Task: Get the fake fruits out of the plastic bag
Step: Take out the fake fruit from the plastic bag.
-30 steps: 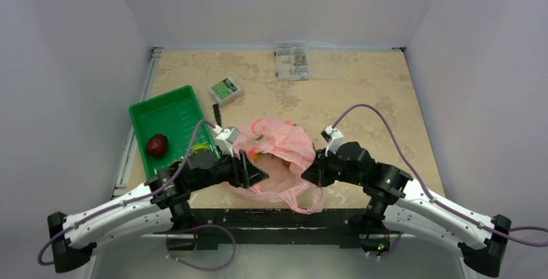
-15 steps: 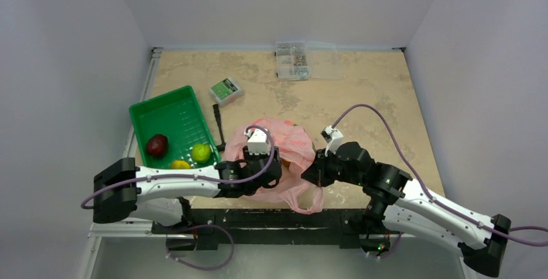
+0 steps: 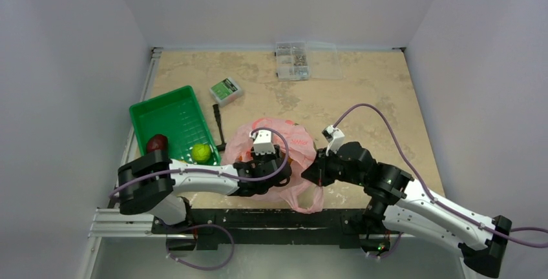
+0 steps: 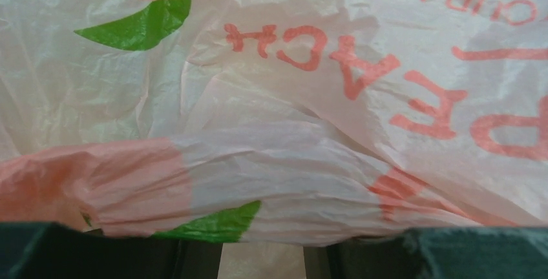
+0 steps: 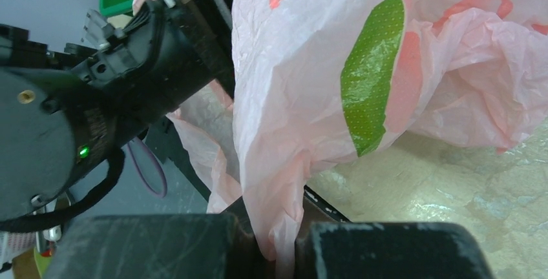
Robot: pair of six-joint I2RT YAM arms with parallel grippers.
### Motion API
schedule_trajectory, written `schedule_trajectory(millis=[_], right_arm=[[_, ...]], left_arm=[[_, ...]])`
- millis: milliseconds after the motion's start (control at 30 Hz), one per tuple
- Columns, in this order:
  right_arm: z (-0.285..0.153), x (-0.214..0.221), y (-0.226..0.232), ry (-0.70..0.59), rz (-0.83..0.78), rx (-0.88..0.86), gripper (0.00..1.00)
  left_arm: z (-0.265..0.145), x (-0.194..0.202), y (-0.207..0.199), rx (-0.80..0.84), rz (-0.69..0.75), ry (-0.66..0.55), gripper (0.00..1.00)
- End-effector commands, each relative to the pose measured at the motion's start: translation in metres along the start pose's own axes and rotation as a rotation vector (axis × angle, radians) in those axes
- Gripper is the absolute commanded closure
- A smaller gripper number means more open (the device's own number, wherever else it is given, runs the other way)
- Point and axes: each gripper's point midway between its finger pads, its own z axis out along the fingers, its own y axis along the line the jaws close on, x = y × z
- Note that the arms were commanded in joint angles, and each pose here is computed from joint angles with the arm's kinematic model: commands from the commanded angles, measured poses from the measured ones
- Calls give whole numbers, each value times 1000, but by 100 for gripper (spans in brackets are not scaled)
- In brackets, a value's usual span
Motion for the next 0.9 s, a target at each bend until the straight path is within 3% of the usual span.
schedule_trajectory(millis=[0, 300, 567, 867], right_arm=[[-11, -19, 13, -60, -2, -31, 100], [-11, -19, 13, -59, -7, -31, 100], [-9, -16, 9, -56, -8, -21, 100], [-8, -16, 6, -62, -10, -8, 100]], left_arm=[[12, -12, -19, 21, -86, -17, 60], [23, -5, -11, -16, -64, -6, 68], [18, -13, -12, -5, -20, 7, 99], [-29, -34, -26, 156, -62, 110, 100]])
